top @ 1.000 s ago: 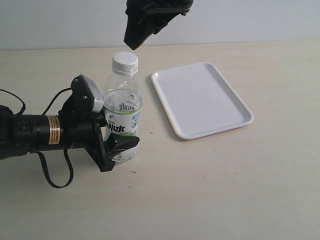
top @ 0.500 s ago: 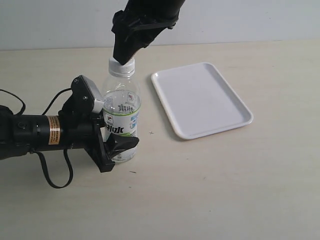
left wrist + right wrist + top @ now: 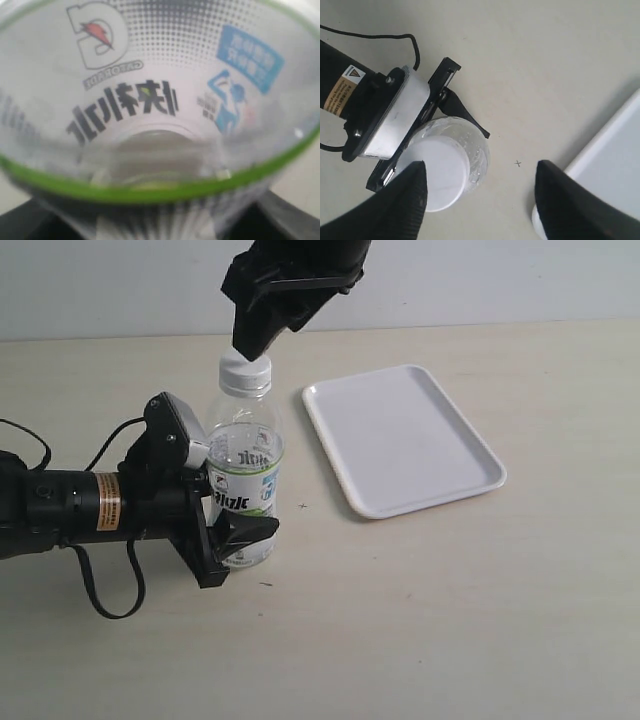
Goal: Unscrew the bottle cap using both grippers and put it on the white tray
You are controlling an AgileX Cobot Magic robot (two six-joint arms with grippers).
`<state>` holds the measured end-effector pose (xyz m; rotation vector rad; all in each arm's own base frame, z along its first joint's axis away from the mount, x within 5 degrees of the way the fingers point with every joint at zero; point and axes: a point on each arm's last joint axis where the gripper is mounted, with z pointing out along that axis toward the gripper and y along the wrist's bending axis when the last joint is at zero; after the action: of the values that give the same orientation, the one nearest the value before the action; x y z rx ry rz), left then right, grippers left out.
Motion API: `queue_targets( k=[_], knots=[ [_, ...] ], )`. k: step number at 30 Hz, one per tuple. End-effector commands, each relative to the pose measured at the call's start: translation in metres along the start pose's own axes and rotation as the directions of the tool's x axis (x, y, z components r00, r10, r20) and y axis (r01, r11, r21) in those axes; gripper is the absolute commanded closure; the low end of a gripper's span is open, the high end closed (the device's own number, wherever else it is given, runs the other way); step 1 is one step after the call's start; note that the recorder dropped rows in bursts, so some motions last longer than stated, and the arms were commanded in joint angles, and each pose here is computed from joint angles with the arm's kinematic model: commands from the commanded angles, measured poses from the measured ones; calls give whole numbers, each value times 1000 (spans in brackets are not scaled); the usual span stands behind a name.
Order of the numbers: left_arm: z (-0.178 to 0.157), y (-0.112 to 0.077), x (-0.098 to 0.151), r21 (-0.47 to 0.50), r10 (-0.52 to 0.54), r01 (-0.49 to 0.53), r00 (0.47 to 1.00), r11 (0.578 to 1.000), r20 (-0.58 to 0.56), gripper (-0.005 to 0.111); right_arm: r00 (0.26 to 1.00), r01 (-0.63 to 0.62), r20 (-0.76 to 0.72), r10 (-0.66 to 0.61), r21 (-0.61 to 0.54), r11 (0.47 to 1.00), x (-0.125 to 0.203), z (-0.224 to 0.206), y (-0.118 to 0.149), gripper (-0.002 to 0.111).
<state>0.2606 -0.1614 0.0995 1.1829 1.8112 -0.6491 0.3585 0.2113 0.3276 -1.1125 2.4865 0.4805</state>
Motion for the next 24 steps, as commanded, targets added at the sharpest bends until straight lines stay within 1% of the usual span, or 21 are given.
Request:
queue_targets(
  k=[1, 7, 13, 19, 24],
  knots=[
    [-1, 0, -10, 12, 16, -17, 998, 1000, 57, 107, 999, -27, 30, 26, 13, 1000, -2, -14, 4, 49],
    [-1, 0, -10, 12, 16, -17, 998, 1000, 57, 107, 998, -58, 36, 58, -9, 998, -3, -13, 6, 49],
    [-1, 0, -10, 12, 16, -17, 998, 1000, 57, 107, 996, -82, 37, 82, -3, 997, -2, -14, 6, 49],
    [-1, 0, -10, 12, 14, -15, 998, 1000, 57, 107, 995, -102, 15, 102, -8, 995, -2, -4, 2, 49],
    [-1, 0, -10, 12, 14, -15, 998, 1000, 57, 107, 994, -110, -9, 110, 48, 993, 0, -1, -4, 49]
  ],
)
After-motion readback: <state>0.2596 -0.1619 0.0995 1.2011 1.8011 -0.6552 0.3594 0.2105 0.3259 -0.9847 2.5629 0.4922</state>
